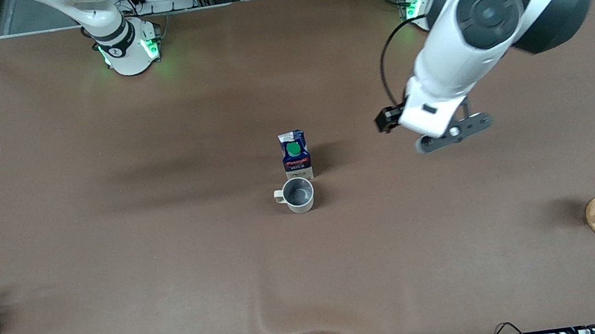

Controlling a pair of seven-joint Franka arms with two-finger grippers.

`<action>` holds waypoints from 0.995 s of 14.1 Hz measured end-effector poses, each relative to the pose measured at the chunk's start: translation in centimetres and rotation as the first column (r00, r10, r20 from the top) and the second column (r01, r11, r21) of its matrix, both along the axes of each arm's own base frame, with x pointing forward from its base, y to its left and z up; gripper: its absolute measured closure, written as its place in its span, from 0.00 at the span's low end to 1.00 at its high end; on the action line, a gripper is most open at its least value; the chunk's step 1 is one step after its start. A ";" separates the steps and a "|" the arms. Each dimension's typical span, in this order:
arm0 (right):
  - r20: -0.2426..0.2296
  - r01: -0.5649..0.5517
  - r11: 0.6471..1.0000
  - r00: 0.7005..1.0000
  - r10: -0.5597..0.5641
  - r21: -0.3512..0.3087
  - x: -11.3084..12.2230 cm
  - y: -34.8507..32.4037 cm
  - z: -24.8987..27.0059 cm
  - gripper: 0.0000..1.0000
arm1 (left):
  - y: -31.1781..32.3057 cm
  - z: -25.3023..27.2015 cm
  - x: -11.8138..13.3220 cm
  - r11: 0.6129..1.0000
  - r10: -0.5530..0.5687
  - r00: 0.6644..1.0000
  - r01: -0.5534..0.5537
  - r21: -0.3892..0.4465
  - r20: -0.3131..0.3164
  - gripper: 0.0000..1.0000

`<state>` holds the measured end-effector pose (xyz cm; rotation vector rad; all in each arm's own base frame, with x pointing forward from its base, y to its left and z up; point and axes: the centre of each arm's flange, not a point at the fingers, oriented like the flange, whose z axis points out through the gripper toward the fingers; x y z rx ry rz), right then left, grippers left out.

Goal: Place milk next to cup

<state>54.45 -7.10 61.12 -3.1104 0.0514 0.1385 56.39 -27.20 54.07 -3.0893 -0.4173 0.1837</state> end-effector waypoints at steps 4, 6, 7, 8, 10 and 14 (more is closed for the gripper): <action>-0.002 -0.003 1.000 1.000 0.003 -0.001 0.0 0.0 -0.1 0.00 | 10.8 1.9 0.6 0.995 -0.098 0.995 0.098 -0.021 0.008 0.00; -0.003 -0.003 1.000 1.000 0.003 -0.001 0.0 0.0 -0.2 0.00 | 16.7 3.5 0.2 0.990 -0.130 0.991 0.130 -0.058 0.006 0.00; -0.004 -0.003 1.000 1.000 0.003 0.000 0.0 0.0 -0.2 0.00 | 18.8 4.2 -0.3 0.989 -0.133 0.991 0.133 -0.066 0.008 0.00; -0.005 -0.004 1.000 1.000 0.004 0.000 0.0 0.0 -0.2 0.00 | 20.5 4.8 -0.9 0.987 -0.144 0.989 0.145 -0.069 0.016 0.00; -0.006 -0.004 1.000 1.000 0.004 0.000 0.0 0.0 -0.3 0.00 | 23.4 5.8 -2.4 0.981 -0.177 0.984 0.179 -0.079 0.034 0.00; -0.006 -0.007 1.000 1.000 0.007 0.000 0.1 0.1 -0.4 0.00 | 25.7 6.8 -3.5 0.983 -0.165 0.985 0.168 -0.076 0.049 0.00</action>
